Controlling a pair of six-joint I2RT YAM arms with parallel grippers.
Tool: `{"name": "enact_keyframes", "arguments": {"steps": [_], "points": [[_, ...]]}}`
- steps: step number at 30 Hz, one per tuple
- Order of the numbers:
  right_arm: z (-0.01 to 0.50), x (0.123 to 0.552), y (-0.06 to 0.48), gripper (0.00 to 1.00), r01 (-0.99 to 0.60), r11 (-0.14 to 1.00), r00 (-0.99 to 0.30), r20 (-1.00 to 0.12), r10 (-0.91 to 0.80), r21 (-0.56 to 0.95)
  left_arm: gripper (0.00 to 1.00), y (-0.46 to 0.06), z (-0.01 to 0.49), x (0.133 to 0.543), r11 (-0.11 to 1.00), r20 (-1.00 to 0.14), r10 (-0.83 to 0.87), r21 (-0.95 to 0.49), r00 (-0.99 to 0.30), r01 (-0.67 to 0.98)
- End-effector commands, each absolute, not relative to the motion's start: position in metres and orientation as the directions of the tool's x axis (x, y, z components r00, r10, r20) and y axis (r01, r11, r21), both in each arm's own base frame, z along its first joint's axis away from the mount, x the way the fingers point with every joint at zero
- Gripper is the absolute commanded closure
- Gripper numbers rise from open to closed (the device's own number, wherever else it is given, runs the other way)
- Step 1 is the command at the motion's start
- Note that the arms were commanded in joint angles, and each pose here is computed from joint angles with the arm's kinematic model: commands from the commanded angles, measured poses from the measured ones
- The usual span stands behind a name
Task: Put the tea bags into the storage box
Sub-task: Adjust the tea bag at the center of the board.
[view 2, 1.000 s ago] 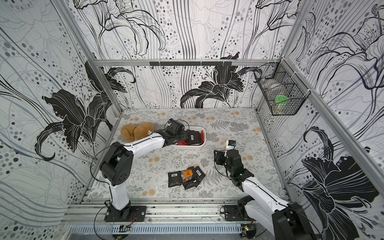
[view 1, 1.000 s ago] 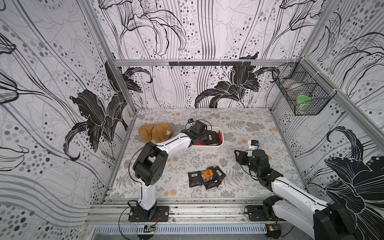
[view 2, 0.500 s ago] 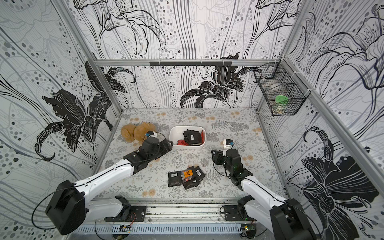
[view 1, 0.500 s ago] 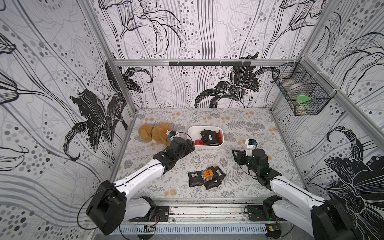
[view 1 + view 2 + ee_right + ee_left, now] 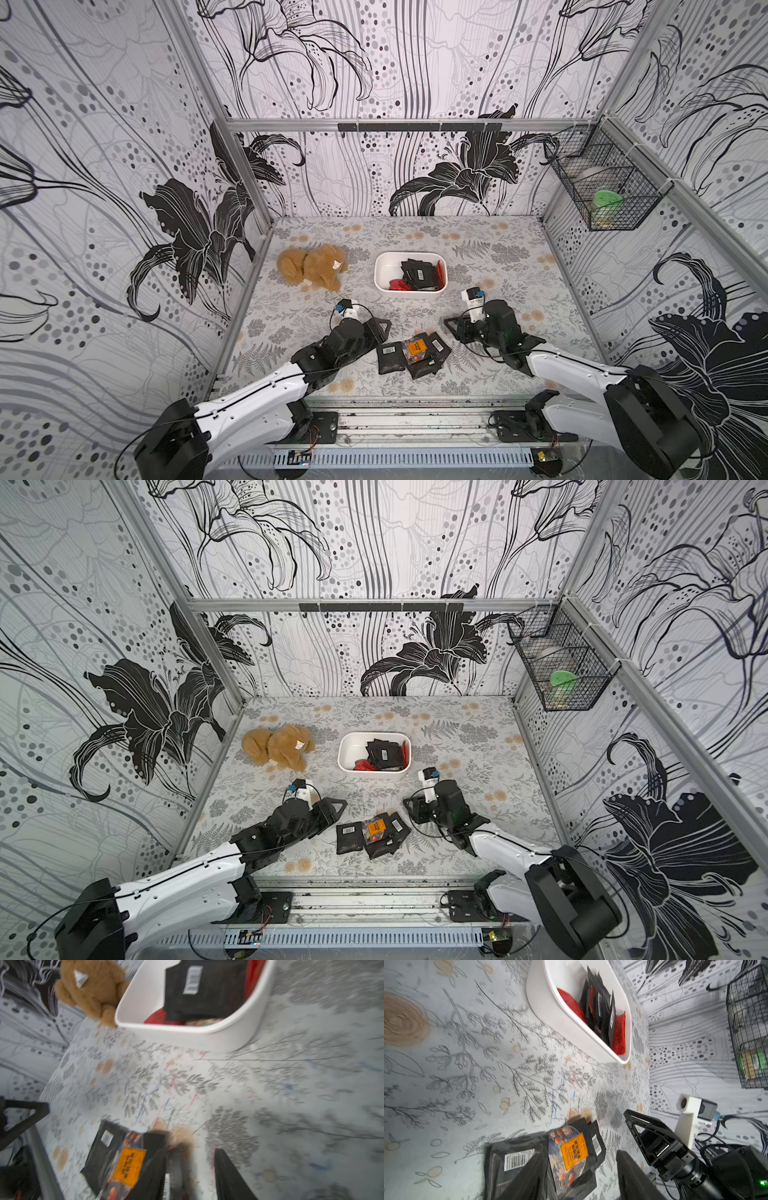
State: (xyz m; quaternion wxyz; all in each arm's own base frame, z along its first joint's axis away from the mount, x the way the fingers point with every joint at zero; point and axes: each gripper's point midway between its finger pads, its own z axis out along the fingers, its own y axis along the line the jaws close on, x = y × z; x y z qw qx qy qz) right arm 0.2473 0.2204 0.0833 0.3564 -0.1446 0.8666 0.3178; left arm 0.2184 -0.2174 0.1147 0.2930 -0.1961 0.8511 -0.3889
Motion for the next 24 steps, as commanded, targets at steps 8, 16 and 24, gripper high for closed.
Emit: {"name": "enact_keyframes", "arguments": {"steps": [8,16,24], "points": [[0.085,0.204,0.299,0.59,-0.71,0.589,-0.625,-0.73,-0.277,0.385,0.45,-0.201,0.065,0.196,0.625,-0.296,-0.615,-0.748,-0.731,-0.223],[0.065,0.189,0.355,0.79,-0.789,0.517,-0.583,-0.67,-0.459,0.333,0.43,-0.185,0.048,0.191,0.663,-0.31,-0.622,-0.697,-0.719,-0.273],[0.034,0.178,0.365,0.87,-0.796,0.537,-0.581,-0.604,-0.546,0.28,0.43,-0.188,0.042,0.187,0.67,-0.296,-0.608,-0.688,-0.737,-0.277]]}}
